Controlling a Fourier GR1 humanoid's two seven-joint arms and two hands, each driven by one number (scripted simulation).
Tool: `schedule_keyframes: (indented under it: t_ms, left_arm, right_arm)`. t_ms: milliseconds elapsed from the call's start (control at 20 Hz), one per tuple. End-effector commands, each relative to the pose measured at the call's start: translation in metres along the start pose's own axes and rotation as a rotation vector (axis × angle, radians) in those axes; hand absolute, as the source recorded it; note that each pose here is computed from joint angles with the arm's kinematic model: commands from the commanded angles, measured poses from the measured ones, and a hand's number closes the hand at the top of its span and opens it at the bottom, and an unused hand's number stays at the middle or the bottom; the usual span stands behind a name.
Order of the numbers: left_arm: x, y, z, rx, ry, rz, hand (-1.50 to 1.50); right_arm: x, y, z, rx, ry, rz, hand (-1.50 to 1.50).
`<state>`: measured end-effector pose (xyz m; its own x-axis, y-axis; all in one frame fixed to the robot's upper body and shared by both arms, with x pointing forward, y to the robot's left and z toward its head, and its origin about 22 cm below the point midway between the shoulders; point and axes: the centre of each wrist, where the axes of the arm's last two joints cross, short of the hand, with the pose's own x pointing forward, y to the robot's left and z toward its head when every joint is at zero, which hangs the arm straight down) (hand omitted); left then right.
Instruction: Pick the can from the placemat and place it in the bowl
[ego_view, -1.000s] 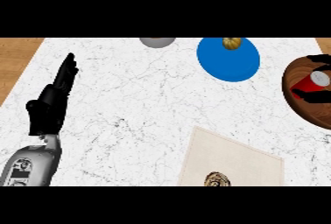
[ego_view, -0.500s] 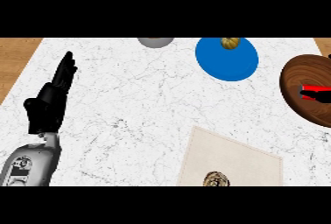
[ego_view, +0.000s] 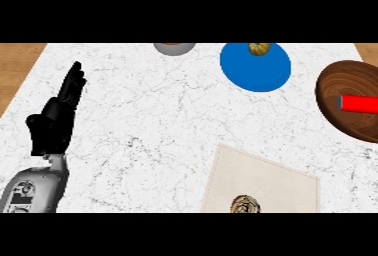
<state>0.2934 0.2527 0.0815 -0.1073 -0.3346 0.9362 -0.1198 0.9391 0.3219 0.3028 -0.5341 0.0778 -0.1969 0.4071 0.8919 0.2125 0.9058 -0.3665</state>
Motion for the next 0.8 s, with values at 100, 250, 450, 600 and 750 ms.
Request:
schedule_keyframes:
  t_ms: [100,250,450,600,750]
  left_arm:
    - [-0.013,0.008,0.001,0.007,0.02,0.006,0.0]
    - [0.006,0.0,-0.006,0.016,0.007,0.01,0.0]
    - [-0.005,0.007,0.01,0.026,0.017,-0.011,0.0]
    - [-0.003,0.018,-0.002,0.014,0.023,-0.001,0.0]
    - [-0.004,0.002,0.008,0.013,0.006,-0.001,0.0]
  right_arm:
    - [-0.008,-0.039,0.041,0.08,-0.055,-0.142,-1.5]
    - [-0.011,-0.04,0.047,0.122,-0.036,-0.133,-1.5]
    - [-0.011,-0.052,0.059,0.121,-0.064,-0.158,-1.5]
    - [-0.017,-0.045,0.062,0.135,-0.059,-0.151,-1.5]
    - [-0.015,-0.05,0.065,0.138,-0.064,-0.149,-1.5]
